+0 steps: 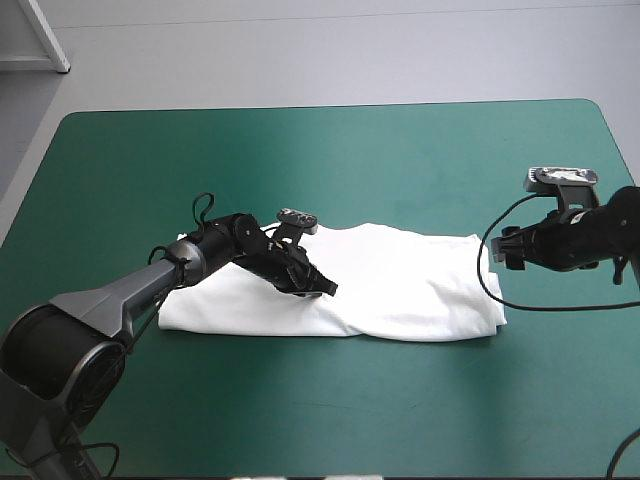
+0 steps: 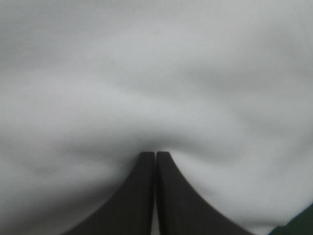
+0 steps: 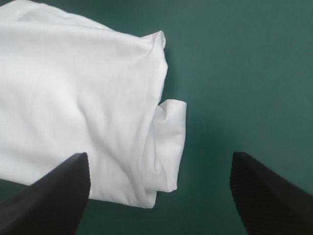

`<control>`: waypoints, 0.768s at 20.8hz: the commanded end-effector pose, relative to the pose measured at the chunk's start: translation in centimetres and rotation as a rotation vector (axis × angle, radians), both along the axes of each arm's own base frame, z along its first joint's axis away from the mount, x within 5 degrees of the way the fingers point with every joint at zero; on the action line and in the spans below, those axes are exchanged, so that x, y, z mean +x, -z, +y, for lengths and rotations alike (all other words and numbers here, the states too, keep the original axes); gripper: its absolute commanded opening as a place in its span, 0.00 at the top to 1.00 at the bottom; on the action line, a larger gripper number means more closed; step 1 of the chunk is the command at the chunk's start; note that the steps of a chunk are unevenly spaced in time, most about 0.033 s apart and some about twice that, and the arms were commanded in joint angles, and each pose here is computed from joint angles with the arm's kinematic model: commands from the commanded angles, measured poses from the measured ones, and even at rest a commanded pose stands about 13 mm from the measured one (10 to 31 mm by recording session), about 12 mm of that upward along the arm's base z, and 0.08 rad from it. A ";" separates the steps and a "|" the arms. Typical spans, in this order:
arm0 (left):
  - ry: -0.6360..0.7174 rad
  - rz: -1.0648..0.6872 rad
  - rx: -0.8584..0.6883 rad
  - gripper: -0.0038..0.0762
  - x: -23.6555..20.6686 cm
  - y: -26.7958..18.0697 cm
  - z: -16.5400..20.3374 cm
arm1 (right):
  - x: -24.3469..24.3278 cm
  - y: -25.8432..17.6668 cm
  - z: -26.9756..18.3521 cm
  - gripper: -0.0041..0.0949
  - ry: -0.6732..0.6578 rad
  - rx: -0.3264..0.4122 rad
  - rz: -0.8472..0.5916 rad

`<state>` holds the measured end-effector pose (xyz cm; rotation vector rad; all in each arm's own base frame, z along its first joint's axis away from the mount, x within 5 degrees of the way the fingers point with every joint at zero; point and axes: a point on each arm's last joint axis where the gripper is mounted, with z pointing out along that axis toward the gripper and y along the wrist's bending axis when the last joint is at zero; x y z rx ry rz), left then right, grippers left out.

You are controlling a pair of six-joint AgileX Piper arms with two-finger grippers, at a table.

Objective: Fold the cloth

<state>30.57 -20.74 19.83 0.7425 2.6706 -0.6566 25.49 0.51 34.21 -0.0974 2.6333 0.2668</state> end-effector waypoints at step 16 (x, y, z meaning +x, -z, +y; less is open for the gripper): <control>0.017 0.000 -0.005 0.93 -0.3 -0.3 -0.5 | 6.9 10.4 0.3 0.34 -0.078 0.105 0.335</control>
